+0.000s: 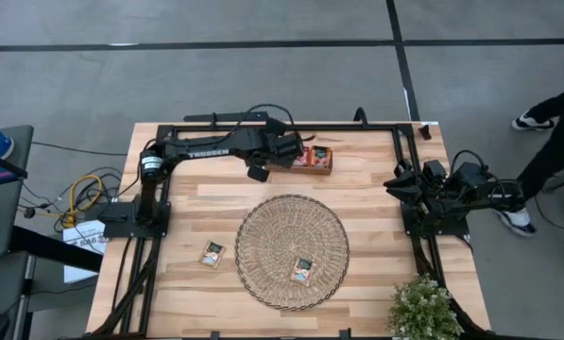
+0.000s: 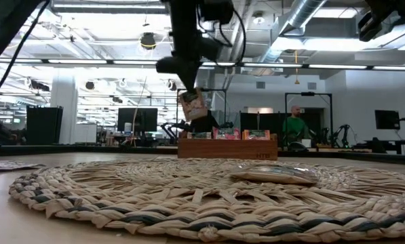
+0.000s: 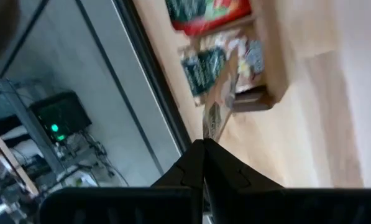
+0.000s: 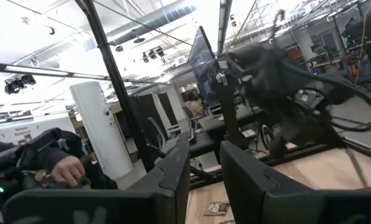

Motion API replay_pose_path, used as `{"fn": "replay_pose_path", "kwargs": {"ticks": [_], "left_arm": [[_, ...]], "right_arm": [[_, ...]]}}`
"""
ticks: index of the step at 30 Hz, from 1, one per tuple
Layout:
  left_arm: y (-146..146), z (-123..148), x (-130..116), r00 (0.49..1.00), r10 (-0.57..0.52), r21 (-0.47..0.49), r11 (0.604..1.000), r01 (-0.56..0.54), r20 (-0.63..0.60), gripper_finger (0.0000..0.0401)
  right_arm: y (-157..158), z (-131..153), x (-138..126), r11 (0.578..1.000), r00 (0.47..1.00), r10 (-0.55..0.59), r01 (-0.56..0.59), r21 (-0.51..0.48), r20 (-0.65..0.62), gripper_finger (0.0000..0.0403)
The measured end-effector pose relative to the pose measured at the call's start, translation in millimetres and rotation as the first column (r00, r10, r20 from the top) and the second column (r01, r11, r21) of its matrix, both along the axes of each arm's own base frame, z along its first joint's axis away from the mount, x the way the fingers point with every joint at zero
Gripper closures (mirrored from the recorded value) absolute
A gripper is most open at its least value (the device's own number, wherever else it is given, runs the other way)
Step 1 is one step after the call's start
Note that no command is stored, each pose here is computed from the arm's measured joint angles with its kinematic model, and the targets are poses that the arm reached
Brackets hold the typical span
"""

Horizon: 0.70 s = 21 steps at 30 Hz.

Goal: Pick & Place Tea
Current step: Put the brown tea bag into the left section of the wooden organizer

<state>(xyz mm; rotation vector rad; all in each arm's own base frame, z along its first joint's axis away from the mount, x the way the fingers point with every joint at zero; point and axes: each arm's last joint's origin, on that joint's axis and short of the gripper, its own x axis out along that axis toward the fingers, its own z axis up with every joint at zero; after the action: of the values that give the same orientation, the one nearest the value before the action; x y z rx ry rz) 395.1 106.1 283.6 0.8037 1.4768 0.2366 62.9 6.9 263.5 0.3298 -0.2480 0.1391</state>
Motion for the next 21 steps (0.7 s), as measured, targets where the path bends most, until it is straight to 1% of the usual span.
{"fn": "replay_pose_path", "kwargs": {"ticks": [4, 7, 16, 18, 21], "left_arm": [[16, -12, 1, 0.999, 0.036, -0.001, 0.999, -0.036, -0.030, 0.0401], [23, -22, 5, 0.998, 0.037, 0.002, 0.999, -0.037, -0.054, 0.0401], [27, -44, 15, 0.994, -0.002, 0.001, 1.000, 0.002, -0.106, 0.0401], [26, -42, 16, 0.994, -0.006, 0.011, 1.000, 0.007, -0.106, 0.0401], [26, -33, 19, 0.997, -0.006, 0.022, 1.000, 0.008, -0.073, 0.0401]], "right_arm": [[0, 0, 0, 1.000, 1.000, -0.003, 0.003, 0.001, 0.000, 0.0321], [0, 0, 0, 1.000, 1.000, -0.002, 0.002, 0.001, 0.000, 0.0321], [0, 0, 0, 1.000, 1.000, -0.006, 0.006, 0.002, -0.002, 0.0321], [0, 0, 0, 1.000, 1.000, -0.005, 0.005, 0.001, -0.002, 0.0321], [0, 0, 0, 1.000, 1.000, -0.005, 0.005, 0.002, -0.001, 0.0321]]}}
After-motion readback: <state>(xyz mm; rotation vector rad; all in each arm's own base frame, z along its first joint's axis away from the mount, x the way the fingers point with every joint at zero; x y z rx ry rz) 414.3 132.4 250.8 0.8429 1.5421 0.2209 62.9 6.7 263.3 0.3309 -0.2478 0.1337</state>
